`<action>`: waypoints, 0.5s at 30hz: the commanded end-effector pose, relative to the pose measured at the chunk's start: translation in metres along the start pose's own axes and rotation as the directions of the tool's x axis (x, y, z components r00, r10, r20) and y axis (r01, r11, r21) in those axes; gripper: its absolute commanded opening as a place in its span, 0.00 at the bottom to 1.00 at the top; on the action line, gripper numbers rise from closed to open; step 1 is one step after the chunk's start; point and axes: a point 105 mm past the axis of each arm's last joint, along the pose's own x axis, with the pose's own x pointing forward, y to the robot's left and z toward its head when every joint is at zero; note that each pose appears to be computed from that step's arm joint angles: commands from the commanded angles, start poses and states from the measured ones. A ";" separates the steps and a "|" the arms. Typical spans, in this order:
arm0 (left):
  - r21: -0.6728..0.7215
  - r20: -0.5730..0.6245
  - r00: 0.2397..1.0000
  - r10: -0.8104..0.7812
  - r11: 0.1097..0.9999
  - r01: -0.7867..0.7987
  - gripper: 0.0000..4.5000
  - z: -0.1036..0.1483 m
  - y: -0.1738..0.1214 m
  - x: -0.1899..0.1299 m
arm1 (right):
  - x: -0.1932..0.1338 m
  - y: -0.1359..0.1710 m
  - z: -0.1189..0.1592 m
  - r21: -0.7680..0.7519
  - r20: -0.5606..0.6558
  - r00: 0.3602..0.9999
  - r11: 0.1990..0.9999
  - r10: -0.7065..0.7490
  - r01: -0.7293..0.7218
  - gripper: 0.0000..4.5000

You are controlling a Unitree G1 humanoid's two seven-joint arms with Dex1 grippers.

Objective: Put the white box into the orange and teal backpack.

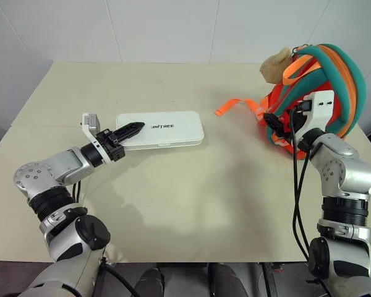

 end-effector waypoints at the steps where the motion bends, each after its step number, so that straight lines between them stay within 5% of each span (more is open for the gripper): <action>1: 0.013 0.006 0.998 -0.055 0.998 0.054 0.29 0.000 -0.009 -0.001 | 0.010 0.000 0.018 0.000 0.079 0.997 1.000 -0.002 0.002 1.00; 15: 0.012 0.024 0.999 -0.048 0.999 0.047 0.29 -0.007 -0.005 -0.015 | 0.032 -0.011 0.012 0.022 0.102 0.994 0.999 -0.047 0.045 1.00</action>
